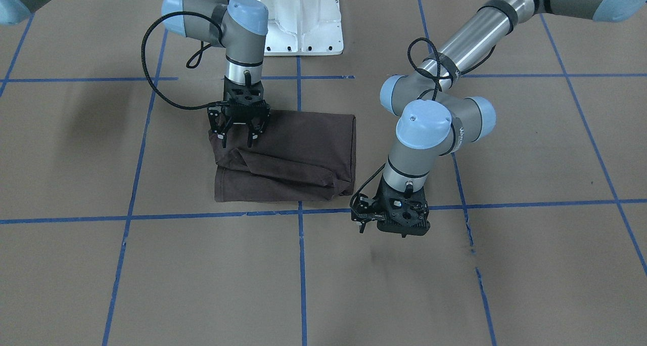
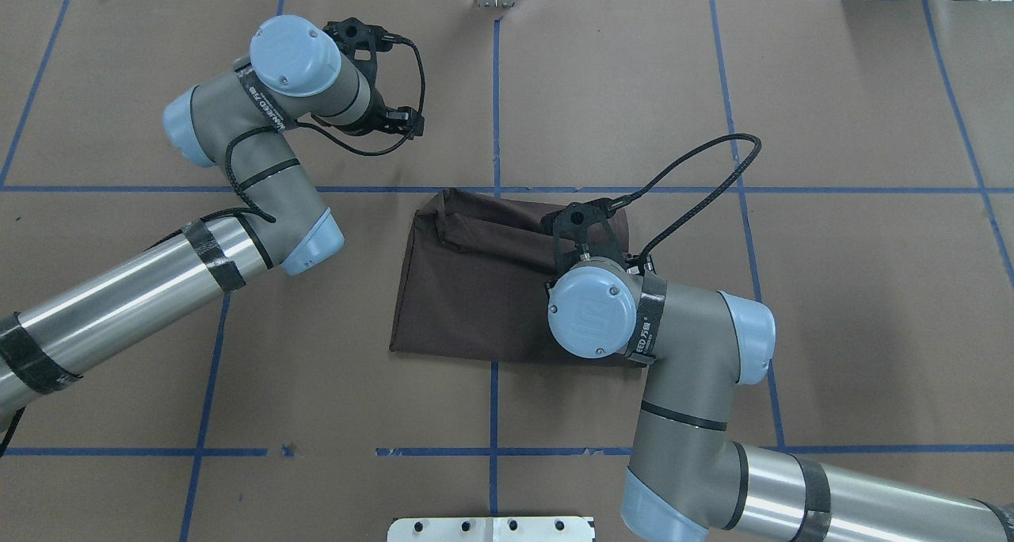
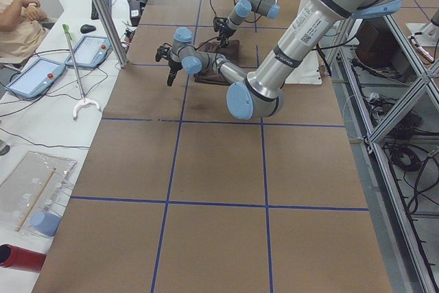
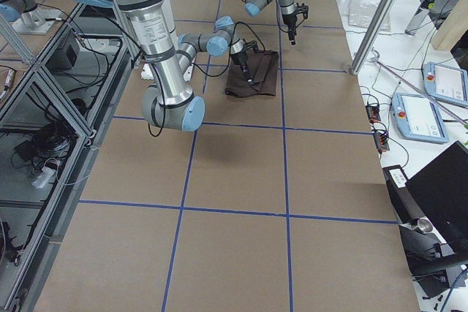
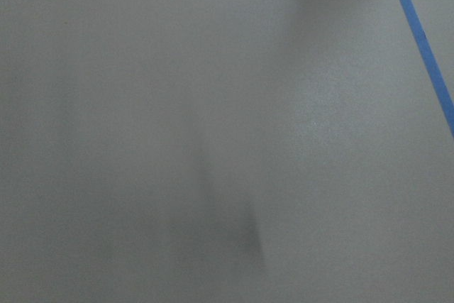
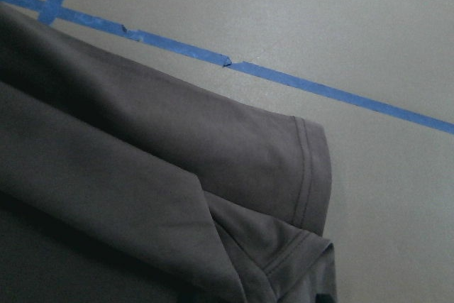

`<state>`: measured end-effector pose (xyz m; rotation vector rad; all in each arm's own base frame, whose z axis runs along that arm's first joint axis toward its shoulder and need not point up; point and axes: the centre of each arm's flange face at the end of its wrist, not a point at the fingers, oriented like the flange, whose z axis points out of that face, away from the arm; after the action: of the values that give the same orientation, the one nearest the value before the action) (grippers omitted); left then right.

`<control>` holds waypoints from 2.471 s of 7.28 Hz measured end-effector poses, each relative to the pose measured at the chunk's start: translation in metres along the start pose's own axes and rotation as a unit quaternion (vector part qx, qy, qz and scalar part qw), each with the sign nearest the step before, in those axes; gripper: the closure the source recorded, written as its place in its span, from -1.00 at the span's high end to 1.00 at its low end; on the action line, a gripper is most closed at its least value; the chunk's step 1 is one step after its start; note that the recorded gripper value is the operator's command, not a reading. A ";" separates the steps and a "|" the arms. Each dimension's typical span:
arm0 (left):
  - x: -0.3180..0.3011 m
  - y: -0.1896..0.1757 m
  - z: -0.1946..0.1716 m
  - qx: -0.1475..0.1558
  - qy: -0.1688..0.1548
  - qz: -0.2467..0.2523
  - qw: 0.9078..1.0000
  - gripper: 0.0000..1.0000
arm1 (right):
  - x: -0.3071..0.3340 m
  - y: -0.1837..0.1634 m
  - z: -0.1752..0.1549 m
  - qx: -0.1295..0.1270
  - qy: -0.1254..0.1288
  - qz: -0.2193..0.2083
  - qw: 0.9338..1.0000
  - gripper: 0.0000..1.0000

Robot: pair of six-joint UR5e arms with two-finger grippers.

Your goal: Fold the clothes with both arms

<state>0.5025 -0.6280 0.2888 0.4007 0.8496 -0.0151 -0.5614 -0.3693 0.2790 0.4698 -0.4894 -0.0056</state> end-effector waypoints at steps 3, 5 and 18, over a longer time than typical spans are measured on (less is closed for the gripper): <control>-0.012 0.007 0.006 0.002 0.002 0.001 1.000 1.00 | -0.003 0.003 0.007 0.004 0.009 -0.005 1.000 -0.17; -0.015 0.009 0.007 0.002 0.003 0.001 1.000 1.00 | -0.004 0.004 0.011 0.006 0.015 -0.007 1.000 -0.41; 0.025 0.024 -0.034 0.014 0.047 -0.017 0.999 1.00 | 0.112 -0.208 0.029 -0.040 -0.068 0.110 0.991 1.00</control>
<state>0.4984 -0.5902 0.2586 0.4150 0.9499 -0.0404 -0.4538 -0.5807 0.2612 0.3359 -0.6713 0.1547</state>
